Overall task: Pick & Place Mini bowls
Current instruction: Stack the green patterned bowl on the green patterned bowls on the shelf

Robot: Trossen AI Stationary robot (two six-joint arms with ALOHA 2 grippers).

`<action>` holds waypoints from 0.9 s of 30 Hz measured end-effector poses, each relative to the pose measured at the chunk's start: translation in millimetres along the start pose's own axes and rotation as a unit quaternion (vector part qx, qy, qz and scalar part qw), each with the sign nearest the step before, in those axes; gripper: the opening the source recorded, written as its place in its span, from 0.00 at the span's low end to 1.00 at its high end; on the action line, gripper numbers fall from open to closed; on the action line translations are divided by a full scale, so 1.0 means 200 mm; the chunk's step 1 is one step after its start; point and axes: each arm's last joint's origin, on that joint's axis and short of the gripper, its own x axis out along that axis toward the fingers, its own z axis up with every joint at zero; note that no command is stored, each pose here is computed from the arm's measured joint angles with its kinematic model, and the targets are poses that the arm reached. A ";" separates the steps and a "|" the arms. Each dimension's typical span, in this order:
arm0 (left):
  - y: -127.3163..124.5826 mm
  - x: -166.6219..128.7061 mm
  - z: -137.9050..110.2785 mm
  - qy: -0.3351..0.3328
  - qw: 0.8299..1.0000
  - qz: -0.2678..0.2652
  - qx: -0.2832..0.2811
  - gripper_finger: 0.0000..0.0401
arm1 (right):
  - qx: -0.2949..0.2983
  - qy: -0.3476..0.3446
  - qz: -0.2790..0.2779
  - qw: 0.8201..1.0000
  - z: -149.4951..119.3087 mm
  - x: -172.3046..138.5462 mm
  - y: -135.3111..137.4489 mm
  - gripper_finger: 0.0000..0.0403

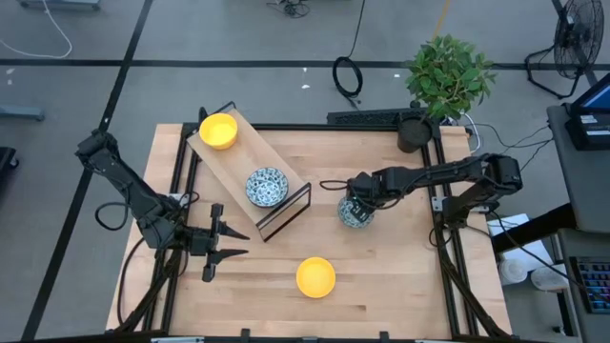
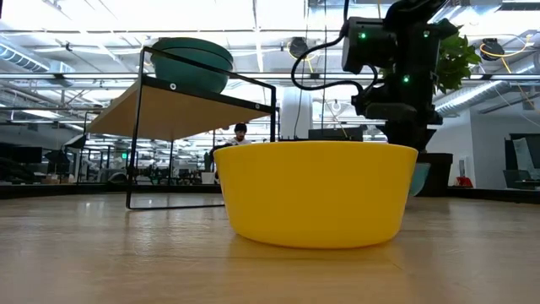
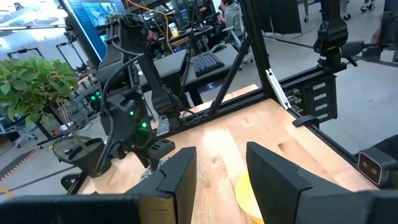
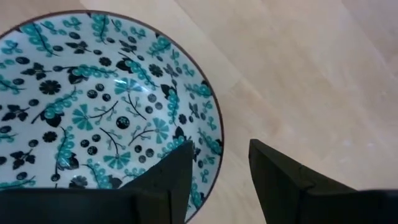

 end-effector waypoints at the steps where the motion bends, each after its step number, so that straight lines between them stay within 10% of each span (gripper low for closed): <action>1: 0.00 0.00 0.00 0.000 1.000 0.000 0.000 0.36 | 0.000 0.000 0.000 1.000 0.00 0.00 0.00 0.36; 27: 0.00 0.00 0.00 0.000 1.000 0.000 0.001 0.36 | -0.017 0.005 0.029 0.999 -0.05 0.09 0.01 0.36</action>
